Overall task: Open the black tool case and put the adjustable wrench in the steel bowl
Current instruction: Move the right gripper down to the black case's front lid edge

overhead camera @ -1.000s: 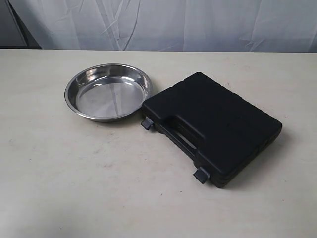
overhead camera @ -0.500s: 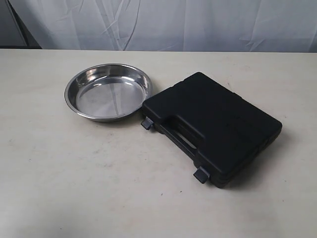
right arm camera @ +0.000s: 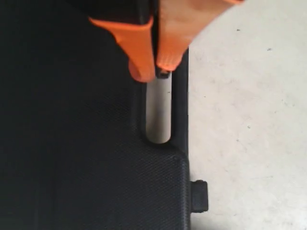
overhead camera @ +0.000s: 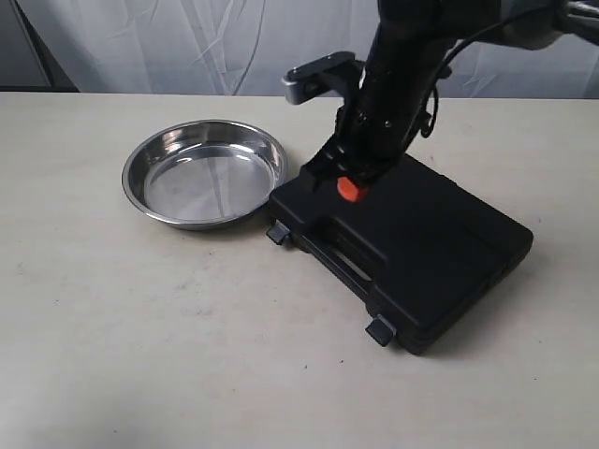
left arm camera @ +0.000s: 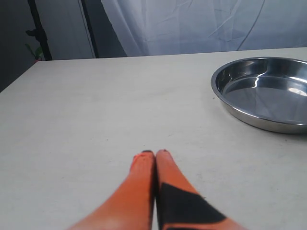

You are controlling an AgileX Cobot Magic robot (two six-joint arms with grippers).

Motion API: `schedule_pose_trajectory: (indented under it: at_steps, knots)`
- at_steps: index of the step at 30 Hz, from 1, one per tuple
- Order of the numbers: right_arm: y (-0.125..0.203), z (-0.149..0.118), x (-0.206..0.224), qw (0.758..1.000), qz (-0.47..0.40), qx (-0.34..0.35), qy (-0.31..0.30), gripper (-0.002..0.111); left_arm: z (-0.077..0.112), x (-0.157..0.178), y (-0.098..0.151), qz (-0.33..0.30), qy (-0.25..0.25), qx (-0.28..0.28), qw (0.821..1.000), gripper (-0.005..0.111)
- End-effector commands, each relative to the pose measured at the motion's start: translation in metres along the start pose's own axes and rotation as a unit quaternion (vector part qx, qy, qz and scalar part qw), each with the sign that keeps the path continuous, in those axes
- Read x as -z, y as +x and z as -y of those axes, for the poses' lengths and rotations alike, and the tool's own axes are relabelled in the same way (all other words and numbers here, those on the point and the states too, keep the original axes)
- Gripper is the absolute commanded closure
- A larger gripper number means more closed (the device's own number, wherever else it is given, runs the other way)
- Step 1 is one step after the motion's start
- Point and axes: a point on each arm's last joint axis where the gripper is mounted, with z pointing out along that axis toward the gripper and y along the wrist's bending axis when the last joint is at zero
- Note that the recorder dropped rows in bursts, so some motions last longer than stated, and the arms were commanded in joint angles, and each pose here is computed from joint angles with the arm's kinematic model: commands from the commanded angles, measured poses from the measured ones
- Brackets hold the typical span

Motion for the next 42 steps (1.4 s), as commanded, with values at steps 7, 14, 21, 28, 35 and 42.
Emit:
schedule_pose_trajectory:
  at_steps: [7,14,21,28,35,42]
  knots:
    - [-0.003,-0.005,-0.03,0.999,-0.041,0.018,-0.002,0.055,0.0,0.0,-0.002,0.009,-0.002,0.001,1.0,0.106]
    - [0.002,-0.006,-0.048,0.997,-0.07,0.004,-0.021,0.053,0.0,0.0,-0.002,0.009,-0.002,0.001,1.0,0.106]
    - [0.006,-0.006,-0.065,0.996,-0.084,-0.005,-0.031,0.054,0.0,0.0,-0.002,0.009,-0.002,0.001,1.0,0.106]
    - [0.005,-0.008,-0.075,0.995,-0.082,-0.015,-0.049,0.054,0.0,0.0,-0.002,0.009,-0.002,0.001,1.0,0.106]
    - [0.007,-0.008,-0.092,0.993,-0.104,-0.021,-0.058,0.062,0.0,0.0,-0.002,0.009,-0.002,0.001,1.0,0.106]
    - [0.01,-0.01,-0.09,0.991,-0.117,-0.021,-0.068,0.095,0.0,0.0,-0.002,0.009,-0.002,0.001,1.0,0.106]
